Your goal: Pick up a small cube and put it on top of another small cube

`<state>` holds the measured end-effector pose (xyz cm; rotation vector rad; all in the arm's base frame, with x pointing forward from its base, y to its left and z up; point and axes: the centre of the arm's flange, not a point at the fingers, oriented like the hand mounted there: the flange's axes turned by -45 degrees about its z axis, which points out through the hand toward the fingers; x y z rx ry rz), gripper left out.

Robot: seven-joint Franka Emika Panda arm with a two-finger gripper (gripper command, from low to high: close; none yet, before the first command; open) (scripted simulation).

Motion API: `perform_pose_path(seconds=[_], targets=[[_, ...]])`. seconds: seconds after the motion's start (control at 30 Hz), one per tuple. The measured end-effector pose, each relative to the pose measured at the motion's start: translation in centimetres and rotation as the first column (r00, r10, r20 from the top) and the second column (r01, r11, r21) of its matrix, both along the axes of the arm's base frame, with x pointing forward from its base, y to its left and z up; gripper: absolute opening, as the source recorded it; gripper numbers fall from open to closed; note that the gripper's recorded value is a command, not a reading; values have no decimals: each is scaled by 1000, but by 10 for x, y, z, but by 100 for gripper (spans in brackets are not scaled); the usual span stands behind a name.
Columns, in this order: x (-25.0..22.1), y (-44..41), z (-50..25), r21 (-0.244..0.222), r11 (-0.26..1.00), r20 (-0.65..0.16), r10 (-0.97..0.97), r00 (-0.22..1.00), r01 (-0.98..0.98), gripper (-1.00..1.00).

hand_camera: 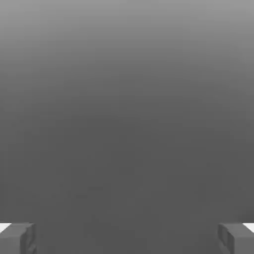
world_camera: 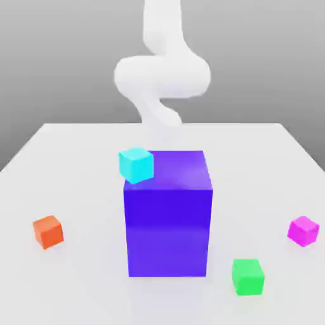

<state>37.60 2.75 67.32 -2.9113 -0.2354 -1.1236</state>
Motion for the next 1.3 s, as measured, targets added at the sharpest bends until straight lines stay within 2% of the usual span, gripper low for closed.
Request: perform_pose_path(seconds=[0.1, 0.23, 0.47, 0.67, 0.9, 0.97, 1.1, 1.13, 1.3], targets=[[28, 41, -50, -66, 978, -78, 192, 978, -198, 0], [48, 99, -118, -131, 886, -182, 420, 889, -445, 0], [36, 202, -243, -185, 568, -367, 717, 592, -802, 0], [-16, 273, -349, -170, 177, -513, 824, 241, -969, 0], [-106, 315, -464, -85, -312, -651, 736, -184, -946, 0], [-115, 316, -489, -71, -362, -664, 712, -227, -929, 0], [-119, 317, -535, -66, -378, -667, 705, -241, -924, 0], [-119, 316, -543, -66, -378, -667, 705, -241, -923, -100], [-119, 316, -543, -64, -378, -668, 704, -242, -924, -100]])
